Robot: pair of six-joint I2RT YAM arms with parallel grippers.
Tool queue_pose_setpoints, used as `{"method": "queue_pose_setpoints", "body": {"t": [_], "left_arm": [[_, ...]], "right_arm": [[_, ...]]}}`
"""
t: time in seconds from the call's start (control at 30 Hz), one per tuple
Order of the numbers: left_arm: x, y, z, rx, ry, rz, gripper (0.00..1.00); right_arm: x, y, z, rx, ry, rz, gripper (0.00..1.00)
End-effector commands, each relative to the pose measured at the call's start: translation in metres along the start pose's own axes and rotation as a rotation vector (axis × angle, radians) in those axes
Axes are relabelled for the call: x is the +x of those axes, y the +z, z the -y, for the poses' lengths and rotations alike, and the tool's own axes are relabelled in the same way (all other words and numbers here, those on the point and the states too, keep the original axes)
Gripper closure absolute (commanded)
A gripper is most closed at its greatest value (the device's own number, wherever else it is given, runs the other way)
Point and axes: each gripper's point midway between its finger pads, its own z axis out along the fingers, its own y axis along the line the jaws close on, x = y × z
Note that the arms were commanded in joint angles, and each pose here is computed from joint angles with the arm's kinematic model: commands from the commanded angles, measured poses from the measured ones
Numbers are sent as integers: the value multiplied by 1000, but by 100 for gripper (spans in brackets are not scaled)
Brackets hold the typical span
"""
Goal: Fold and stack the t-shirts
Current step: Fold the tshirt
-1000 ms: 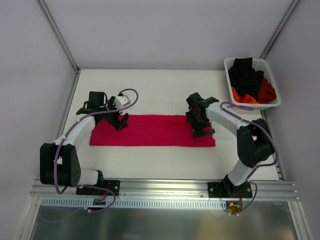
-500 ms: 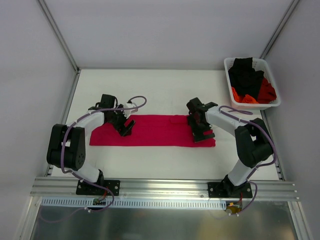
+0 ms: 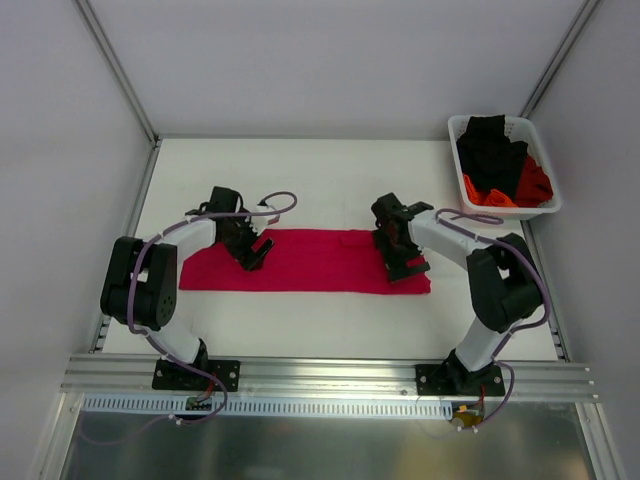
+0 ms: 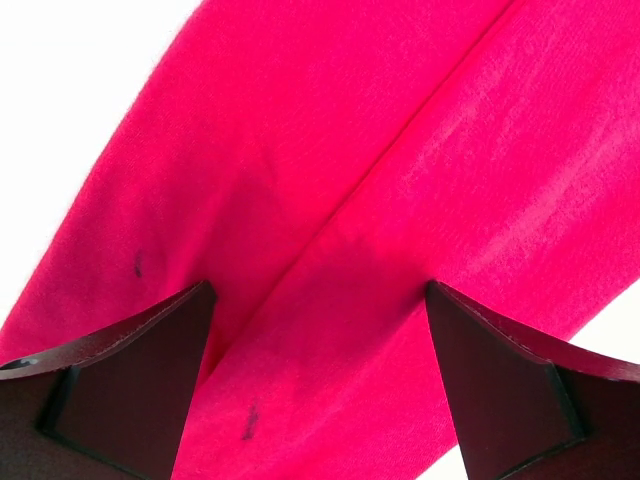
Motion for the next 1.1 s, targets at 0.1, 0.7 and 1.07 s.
{"method": "queue_pose_setpoints", "body": {"t": [0.1, 0.7, 1.07], "left_arm": [[-20, -27, 1, -56, 3, 62, 12], [-63, -95, 17, -131, 70, 281, 10], [-52, -86, 18, -116, 104, 249, 10]], "right_arm": [[-21, -40, -18, -112, 16, 58, 1], [-55, -88, -34, -269, -19, 216, 1], [-48, -79, -42, -247, -88, 196, 1]]}}
